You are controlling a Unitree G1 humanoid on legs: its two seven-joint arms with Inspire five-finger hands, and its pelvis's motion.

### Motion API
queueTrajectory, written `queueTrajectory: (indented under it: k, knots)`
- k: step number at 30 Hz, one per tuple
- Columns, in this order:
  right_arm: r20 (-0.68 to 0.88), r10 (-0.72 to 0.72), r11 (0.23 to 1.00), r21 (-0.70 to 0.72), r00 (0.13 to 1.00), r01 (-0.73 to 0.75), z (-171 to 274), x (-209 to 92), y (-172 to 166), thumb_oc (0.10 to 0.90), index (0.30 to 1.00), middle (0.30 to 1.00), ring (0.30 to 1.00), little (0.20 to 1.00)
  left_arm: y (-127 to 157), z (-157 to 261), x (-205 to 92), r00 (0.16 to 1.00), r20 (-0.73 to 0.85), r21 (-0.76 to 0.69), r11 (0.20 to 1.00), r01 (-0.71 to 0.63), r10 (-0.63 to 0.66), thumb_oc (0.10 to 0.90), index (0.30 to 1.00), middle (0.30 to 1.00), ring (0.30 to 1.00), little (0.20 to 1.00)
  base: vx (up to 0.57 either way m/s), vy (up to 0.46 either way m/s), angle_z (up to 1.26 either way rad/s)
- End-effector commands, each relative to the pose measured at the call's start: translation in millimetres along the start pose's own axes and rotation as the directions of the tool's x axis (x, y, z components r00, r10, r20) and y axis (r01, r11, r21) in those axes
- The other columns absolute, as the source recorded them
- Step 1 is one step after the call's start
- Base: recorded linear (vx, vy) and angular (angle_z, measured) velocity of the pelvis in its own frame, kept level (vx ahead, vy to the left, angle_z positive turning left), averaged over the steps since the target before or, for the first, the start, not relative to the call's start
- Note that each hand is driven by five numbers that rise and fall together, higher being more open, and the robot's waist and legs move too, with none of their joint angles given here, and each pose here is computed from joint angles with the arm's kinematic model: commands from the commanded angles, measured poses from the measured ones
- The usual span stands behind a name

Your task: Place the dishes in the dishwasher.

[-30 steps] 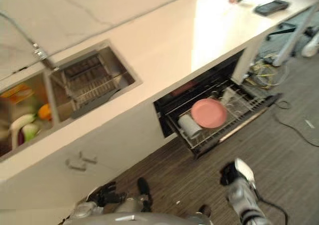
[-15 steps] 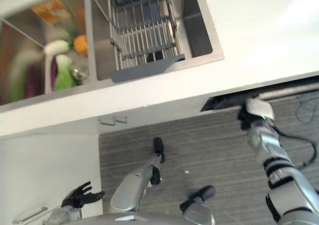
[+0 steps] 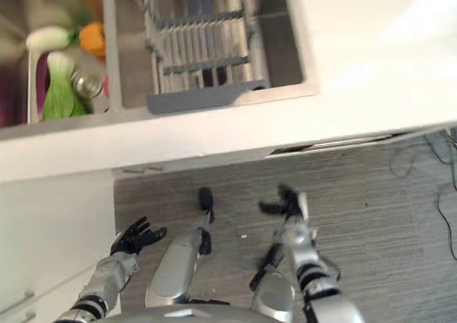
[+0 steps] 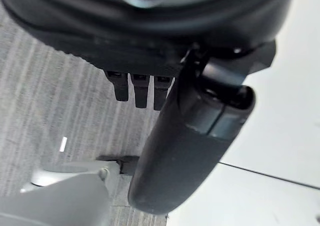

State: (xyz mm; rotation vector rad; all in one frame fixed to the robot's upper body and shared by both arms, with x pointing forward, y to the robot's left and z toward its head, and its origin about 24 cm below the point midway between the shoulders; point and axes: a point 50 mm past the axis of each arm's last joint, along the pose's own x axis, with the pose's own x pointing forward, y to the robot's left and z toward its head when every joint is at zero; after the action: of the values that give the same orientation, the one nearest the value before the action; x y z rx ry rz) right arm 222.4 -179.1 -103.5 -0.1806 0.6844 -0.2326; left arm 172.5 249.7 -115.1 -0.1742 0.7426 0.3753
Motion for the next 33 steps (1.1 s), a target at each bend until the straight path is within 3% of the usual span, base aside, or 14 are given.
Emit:
queueTrajectory:
  k: [1,4,7,9,13,19,22,23,26,33]
  knots:
    - [-0.259,-0.308,0.901,0.231,0.916,0.368,-72.2,-20.1,-84.0,0.8,0.9,0.9,0.9,0.9,0.5,-19.5,-6.0,0.999,-0.041,0.004,1.0,-0.008,0.008,0.8,0.9,0.9,0.9,0.9,0.06,-0.4,0.16]
    - [-0.275,-0.314,0.938,0.057,0.909,0.341,-93.8,-34.7,-115.6,0.8,0.9,0.9,0.9,0.9,-6.0,-30.6,-7.6,0.997,-0.082,0.029,1.0,0.01,-0.007,0.8,0.9,0.9,0.9,0.9,0.08,-0.434,-0.68]
    - [-0.165,-0.313,0.938,-0.206,0.935,0.277,-74.1,-30.4,-149.9,0.8,0.9,0.9,0.9,0.9,-9.7,-40.4,-7.0,0.99,-0.142,0.068,0.998,0.018,-0.008,0.8,0.9,0.9,0.9,0.9,0.06,-0.37,-1.46]
    - [-0.085,-0.307,0.926,-0.257,0.948,0.277,-55.3,-26.1,-157.7,0.8,0.9,0.9,0.9,0.9,-19.5,-51.5,-9.5,0.981,-0.192,0.085,0.995,0.058,-0.04,0.8,0.9,0.9,0.9,0.9,0.16,-0.156,-1.19]
    - [-0.087,-0.309,0.929,-0.239,0.947,0.281,-54.9,-23.4,-153.0,0.8,0.9,0.9,0.9,0.9,-33.5,-62.1,-13.4,0.973,-0.219,0.039,0.995,0.089,-0.078,0.8,0.9,0.9,0.9,0.9,0.29,-0.053,-1.69]
    - [-0.318,-0.232,0.959,-0.23,0.919,0.163,-104.8,-37.3,-122.5,0.8,0.9,0.9,0.9,0.9,-51.2,-65.0,-14.4,0.965,-0.229,-0.214,0.974,0.079,-0.129,0.8,0.9,0.9,0.9,0.9,0.15,0.041,-1.39]
    - [-0.349,-0.215,0.967,-0.204,0.912,0.15,-113.1,-41.3,-113.9,0.8,0.9,0.9,0.9,0.9,-51.1,-75.7,-18.2,0.954,-0.275,-0.2,0.978,0.061,-0.116,0.8,0.9,0.9,0.9,0.9,0.03,0.081,-1.89]
    - [-0.383,-0.165,0.976,-0.193,0.909,0.096,-120.2,-43.7,-97.9,0.8,0.9,0.9,0.9,0.9,-35.4,-82.7,-20.1,0.946,-0.319,-0.124,0.992,0.017,-0.056,0.8,0.9,0.9,0.9,0.9,-0.04,0.033,-0.99]
    - [-0.415,-0.142,0.981,-0.181,0.898,0.072,-129.8,-49.7,-88.6,0.8,0.9,0.9,0.9,0.9,-25.9,-88.3,-22.7,0.937,-0.349,-0.063,0.998,0.007,-0.029,0.8,0.9,0.9,0.9,0.9,-0.07,-0.094,-1.03]
    - [-0.44,-0.122,0.991,-0.098,0.89,0.087,-133.3,-51.2,-82.4,0.8,0.9,0.9,0.9,0.9,-17.5,-89.0,-23.8,0.938,-0.346,0.004,1.0,0.018,-0.015,0.8,0.9,0.9,0.9,0.9,-0.01,-0.177,0.05]
